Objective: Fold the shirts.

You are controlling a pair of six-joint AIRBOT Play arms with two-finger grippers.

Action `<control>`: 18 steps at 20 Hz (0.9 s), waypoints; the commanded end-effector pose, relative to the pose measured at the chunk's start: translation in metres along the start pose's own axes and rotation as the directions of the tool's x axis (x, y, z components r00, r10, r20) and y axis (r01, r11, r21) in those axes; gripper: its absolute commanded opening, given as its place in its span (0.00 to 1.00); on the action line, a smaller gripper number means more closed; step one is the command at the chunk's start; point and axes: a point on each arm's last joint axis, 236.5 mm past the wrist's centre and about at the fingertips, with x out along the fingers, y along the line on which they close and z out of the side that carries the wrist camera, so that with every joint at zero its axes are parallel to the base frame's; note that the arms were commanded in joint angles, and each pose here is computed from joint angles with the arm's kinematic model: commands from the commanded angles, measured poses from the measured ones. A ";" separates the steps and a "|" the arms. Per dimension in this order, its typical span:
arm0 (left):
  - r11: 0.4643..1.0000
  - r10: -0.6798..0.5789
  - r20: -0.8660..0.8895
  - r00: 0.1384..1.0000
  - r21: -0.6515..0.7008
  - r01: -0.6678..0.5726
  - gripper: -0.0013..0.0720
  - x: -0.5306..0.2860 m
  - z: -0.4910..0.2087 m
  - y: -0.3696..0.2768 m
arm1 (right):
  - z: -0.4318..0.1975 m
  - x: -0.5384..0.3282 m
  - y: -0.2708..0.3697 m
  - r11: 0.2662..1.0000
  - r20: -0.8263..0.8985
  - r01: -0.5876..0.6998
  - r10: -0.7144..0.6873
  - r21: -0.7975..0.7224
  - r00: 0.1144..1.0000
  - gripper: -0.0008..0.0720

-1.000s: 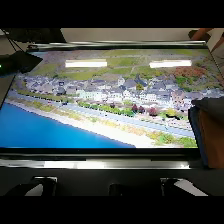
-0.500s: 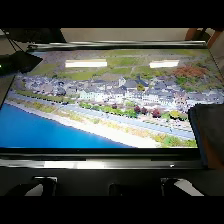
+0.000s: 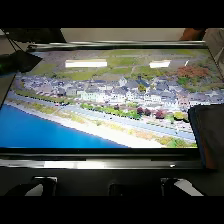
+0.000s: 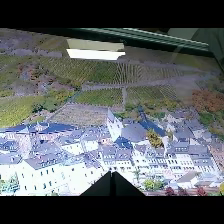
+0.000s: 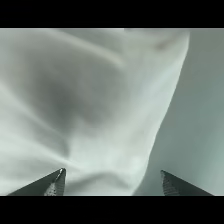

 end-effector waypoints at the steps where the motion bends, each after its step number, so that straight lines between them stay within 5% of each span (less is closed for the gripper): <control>1: 0.999 0.018 0.050 0.999 0.034 -0.020 0.05 -0.008 0.018 -0.002 | 0.081 -0.090 0.045 0.979 0.386 -0.165 0.198 -0.119 0.901 0.94; 3: 0.969 0.222 0.071 0.972 0.094 -0.228 0.05 -0.012 0.030 0.032 | 0.103 -0.174 0.110 0.918 0.561 -0.263 0.390 -0.297 0.730 0.92; 4: 0.913 0.384 0.049 0.922 0.130 -0.387 0.05 -0.012 0.026 0.063 | 0.092 -0.201 0.151 0.867 0.565 -0.286 0.486 -0.408 0.667 0.92; 6: 0.789 0.592 -0.048 0.805 0.241 -0.565 0.05 -0.002 0.000 0.106 | 0.035 -0.216 0.237 0.733 0.439 -0.303 0.630 -0.609 0.641 0.92; 7: 0.774 0.619 -0.148 0.771 0.276 -0.569 0.07 0.009 -0.026 0.115 | -0.005 -0.211 0.276 0.658 0.339 -0.311 0.667 -0.685 0.663 0.92; 8: 0.785 0.617 -0.288 0.732 0.282 -0.551 0.33 0.021 -0.063 0.121 | -0.045 -0.200 0.306 0.600 0.243 -0.325 0.674 -0.731 0.697 0.92; 9: 0.805 0.591 -0.446 0.672 0.269 -0.529 0.80 0.028 -0.107 0.123 | -0.087 -0.184 0.332 0.544 0.146 -0.334 0.660 -0.770 0.737 0.92; 10: 0.825 0.547 -0.581 0.603 0.251 -0.506 1.00 0.031 -0.149 0.122 | -0.124 -0.168 0.350 0.503 0.061 -0.342 0.626 -0.794 0.777 0.92; 13: 0.896 0.378 -0.734 0.565 0.136 -0.423 1.00 0.042 -0.230 0.102 | -0.223 -0.108 0.370 0.419 -0.188 -0.369 0.411 -0.830 0.892 0.93; 15: 0.885 0.377 -0.669 0.641 0.056 -0.462 1.00 0.041 -0.240 0.099 | -0.255 -0.081 0.366 0.381 -0.248 -0.342 0.274 -0.859 0.929 0.95; 18: 0.835 0.477 -0.602 0.641 0.082 -0.544 0.99 0.021 -0.233 0.116 | -0.263 -0.068 0.371 0.361 -0.219 -0.293 0.232 -0.885 0.948 0.95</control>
